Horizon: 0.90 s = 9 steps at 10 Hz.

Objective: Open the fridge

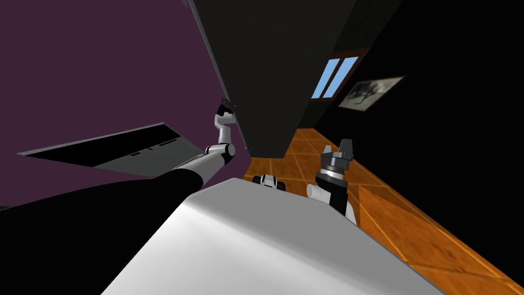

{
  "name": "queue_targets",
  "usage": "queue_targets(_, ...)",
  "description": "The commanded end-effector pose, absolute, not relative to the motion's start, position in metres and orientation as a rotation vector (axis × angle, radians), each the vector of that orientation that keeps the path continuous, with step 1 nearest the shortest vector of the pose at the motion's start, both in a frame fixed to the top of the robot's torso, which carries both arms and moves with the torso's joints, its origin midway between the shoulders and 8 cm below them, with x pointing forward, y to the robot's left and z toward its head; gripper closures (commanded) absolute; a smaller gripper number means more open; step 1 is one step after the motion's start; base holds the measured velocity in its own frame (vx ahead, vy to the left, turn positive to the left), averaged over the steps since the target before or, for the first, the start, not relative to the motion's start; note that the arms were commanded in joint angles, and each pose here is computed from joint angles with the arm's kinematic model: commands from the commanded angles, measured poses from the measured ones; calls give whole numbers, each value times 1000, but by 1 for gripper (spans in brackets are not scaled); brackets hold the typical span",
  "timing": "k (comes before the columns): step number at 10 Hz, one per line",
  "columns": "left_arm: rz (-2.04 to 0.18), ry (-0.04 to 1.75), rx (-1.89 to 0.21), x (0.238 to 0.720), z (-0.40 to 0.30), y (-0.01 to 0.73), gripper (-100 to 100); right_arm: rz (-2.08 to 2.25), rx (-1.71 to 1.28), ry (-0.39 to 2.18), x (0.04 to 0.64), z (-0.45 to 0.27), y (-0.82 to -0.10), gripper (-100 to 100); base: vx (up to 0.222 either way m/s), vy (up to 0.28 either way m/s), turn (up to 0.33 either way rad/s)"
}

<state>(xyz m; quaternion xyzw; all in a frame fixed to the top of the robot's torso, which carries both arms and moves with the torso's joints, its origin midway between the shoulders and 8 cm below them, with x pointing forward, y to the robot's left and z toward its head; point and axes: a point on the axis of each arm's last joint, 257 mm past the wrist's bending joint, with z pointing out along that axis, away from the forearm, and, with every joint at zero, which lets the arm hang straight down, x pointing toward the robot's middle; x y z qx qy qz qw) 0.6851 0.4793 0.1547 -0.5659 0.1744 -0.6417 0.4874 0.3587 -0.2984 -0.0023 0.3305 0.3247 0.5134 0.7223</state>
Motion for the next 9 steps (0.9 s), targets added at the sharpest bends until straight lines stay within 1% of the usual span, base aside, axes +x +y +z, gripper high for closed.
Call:
queue_targets(1, -1601, 469, -1385, 698, 150, 445, 100, 1133, 730, 717, 359, -2, -298, 0, -200, 13, -119)
queue_targets(2, -1601, 469, -1385, 698, 150, 445, 100, 1134, 730, 717, 359, -2, -298, 0, -246, 2, -161)
queue_targets(4, -1637, 511, -1382, 706, 150, 415, 100, 1134, 730, 717, 359, -2, -298, 0, -219, 3, -131)
queue_targets(6, -1672, 552, -1377, 714, 150, 383, 100, 1134, 730, 717, 359, -2, -298, 0, -254, 19, -157)
queue_targets(9, -1724, 616, -1368, 722, 150, 336, 100, 1134, 730, 717, 359, -2, -298, 0, -271, -28, -148)
